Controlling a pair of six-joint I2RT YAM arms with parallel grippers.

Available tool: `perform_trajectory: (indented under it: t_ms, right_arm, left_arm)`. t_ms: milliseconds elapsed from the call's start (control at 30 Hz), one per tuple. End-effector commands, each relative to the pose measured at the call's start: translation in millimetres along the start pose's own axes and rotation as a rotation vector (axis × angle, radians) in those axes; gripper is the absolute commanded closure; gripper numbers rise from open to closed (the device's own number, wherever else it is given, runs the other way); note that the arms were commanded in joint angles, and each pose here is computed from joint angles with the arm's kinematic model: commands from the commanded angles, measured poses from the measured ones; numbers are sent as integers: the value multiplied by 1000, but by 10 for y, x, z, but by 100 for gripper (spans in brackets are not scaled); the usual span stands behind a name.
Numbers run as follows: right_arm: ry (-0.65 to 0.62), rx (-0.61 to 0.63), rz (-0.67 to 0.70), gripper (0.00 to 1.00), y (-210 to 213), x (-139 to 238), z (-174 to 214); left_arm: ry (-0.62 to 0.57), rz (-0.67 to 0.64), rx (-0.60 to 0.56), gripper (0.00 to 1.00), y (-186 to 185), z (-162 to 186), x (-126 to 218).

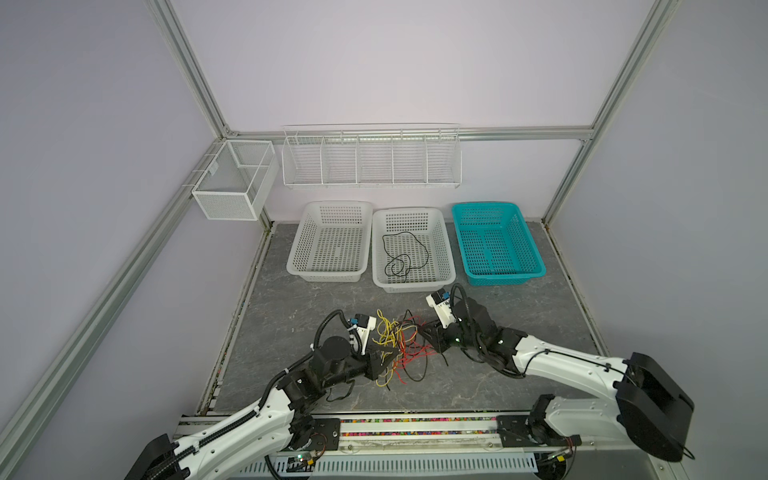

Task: Untangle the cables
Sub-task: 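Hold the bundle with the left gripper while the right pulls the black wire away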

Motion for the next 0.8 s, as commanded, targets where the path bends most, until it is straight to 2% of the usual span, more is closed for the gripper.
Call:
perform_trajectory:
  t_ms: [0, 100, 367, 567, 767]
  right_arm:
    - [-46, 12, 59, 87, -56, 46, -132]
    - [-55, 22, 115, 93, -120, 169, -145]
    - [-83, 48, 266, 93, -275, 614, -237]
    - [-77, 39, 317, 93, -333, 885, -276]
    - [-43, -55, 459, 94, -606, 1174, -194]
  left_arm:
    - [-31, 73, -32, 100, -256, -117, 33]
    - [-30, 33, -35, 100, -170, -100, 37]
    - [-9, -76, -35, 98, 78, -33, 3]
    - [-10, -125, -33, 100, 192, -17, -9]
    - [-84, -263, -12, 100, 421, -100, 64]
Point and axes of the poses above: each gripper's point midway between its finger pads, its own x axis back along the fingers, its own y axis along the line the jaws close on, z = x × y, the point moved 2 cm from there along x, back along the fingers, and after that the axes turned 13 degrees about x, right-handed, at the moved point
